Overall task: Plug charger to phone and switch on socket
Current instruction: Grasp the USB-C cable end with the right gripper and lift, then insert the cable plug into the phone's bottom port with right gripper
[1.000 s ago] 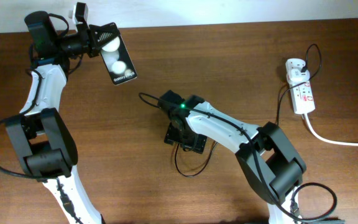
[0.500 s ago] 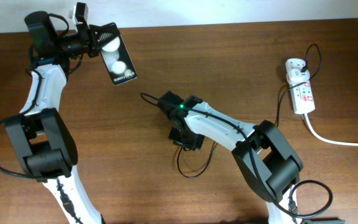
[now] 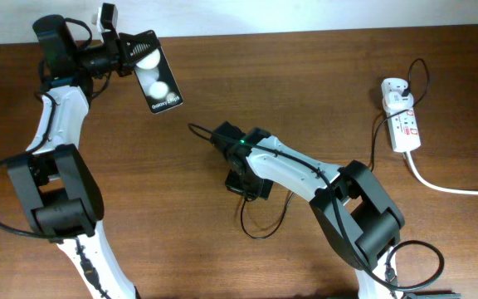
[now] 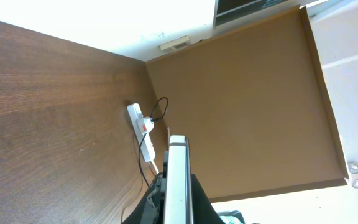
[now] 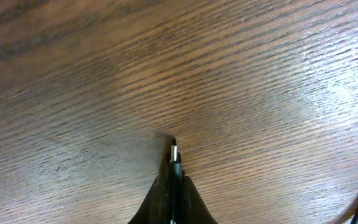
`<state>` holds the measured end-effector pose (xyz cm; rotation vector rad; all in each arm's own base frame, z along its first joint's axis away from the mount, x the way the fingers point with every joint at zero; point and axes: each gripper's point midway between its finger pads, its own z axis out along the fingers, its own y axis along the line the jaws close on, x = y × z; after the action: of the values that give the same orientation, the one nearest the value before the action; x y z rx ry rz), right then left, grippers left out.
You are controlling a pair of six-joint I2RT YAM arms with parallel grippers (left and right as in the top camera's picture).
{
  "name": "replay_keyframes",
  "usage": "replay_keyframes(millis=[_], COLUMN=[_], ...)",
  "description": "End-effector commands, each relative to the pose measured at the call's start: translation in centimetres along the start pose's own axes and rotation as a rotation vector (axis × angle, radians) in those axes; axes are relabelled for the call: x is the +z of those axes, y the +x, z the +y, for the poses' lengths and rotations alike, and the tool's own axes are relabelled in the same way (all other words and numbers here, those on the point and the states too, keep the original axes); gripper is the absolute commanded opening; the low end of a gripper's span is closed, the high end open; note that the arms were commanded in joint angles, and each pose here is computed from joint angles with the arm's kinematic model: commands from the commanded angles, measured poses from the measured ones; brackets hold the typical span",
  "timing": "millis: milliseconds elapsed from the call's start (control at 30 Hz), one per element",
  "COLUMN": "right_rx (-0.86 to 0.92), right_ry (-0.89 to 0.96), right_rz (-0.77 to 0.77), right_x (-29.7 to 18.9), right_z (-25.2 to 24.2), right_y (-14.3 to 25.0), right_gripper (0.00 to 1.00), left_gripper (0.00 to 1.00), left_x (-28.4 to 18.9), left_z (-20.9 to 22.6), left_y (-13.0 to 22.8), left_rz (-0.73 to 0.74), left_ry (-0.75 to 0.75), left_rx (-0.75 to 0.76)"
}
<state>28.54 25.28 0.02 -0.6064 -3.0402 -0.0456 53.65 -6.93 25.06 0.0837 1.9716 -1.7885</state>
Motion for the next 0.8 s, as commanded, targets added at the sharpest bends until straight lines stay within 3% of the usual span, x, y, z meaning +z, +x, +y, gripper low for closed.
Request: replay_keyframes(millis=[0, 167, 267, 333, 500, 767], right_rx=[-0.027, -0.112, -0.298, -0.458, -0.744, -0.817], right_ry=[-0.043, -0.34, -0.714, -0.956, -1.342, -1.459], right_rz=[0.058, 0.253, 0.34, 0.314, 0.166, 0.145], right_x=[-0.6, -4.9, -9.1, -12.0, -18.2, -21.0], right_z=[0.4, 0.5, 2.4, 4.0, 7.6, 8.4], right_y=[0.0, -2.2, -3.2, -3.7, -4.5, -4.7], right_gripper=[0.04, 0.04, 0.04, 0.04, 0.04, 0.04], left_gripper=[0.0, 0.0, 0.0, 0.0, 0.0, 0.0], left_x=[-0.1, -0.2, -0.2, -0.2, 0.7, 4.4], left_z=[-0.4, -0.4, -0.4, -0.3, 0.2, -0.1], left_y=[0.1, 0.1, 0.1, 0.1, 1.0, 1.3], left_rz=[0.017, 0.016, 0.015, 0.017, 0.034, 0.039], left_ry=[0.017, 0.016, 0.016, 0.016, 0.008, -0.014], left_rx=[0.02, 0.02, 0.02, 0.012, -0.1, -0.199])
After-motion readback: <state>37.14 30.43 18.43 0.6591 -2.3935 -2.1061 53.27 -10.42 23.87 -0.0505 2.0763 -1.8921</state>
